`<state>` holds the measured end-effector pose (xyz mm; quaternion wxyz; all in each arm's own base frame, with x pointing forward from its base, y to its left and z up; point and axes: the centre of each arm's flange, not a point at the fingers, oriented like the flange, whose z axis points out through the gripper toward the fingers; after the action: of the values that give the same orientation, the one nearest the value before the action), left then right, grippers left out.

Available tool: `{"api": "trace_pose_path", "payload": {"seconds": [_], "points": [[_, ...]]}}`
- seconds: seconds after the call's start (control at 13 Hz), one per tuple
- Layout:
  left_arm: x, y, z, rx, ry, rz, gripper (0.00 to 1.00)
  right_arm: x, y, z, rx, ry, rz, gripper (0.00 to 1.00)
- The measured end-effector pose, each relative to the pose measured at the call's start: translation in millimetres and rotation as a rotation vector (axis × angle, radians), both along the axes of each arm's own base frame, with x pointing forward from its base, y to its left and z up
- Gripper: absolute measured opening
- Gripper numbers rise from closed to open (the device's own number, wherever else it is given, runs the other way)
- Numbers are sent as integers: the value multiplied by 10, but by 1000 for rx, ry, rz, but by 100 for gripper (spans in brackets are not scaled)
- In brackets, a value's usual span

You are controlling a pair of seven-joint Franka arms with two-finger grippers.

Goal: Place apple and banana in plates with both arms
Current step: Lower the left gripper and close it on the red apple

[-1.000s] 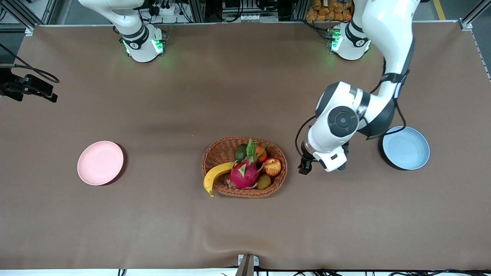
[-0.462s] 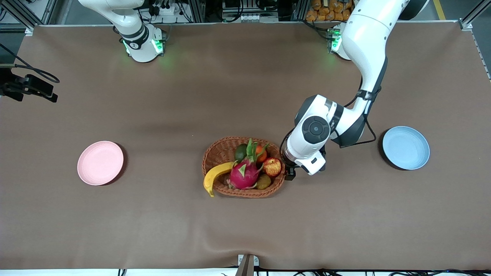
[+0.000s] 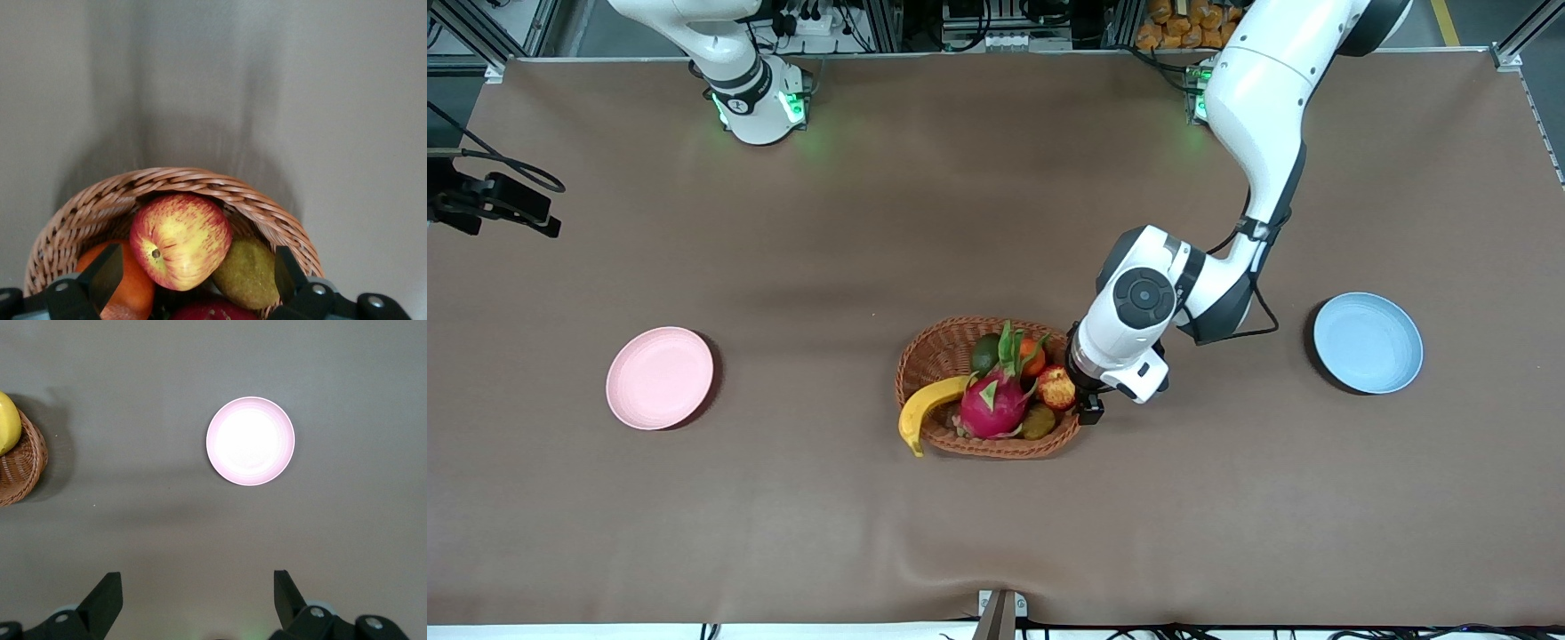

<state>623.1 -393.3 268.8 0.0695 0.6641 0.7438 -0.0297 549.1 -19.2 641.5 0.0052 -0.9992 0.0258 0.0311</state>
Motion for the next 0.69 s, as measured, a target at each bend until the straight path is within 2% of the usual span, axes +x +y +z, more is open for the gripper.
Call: {"api": "trace_pose_path", "payload": {"seconds": [0.69], "points": [[-48,-82,-288,-24,48,47,100,0,0,0,0,0,0,100]]}}
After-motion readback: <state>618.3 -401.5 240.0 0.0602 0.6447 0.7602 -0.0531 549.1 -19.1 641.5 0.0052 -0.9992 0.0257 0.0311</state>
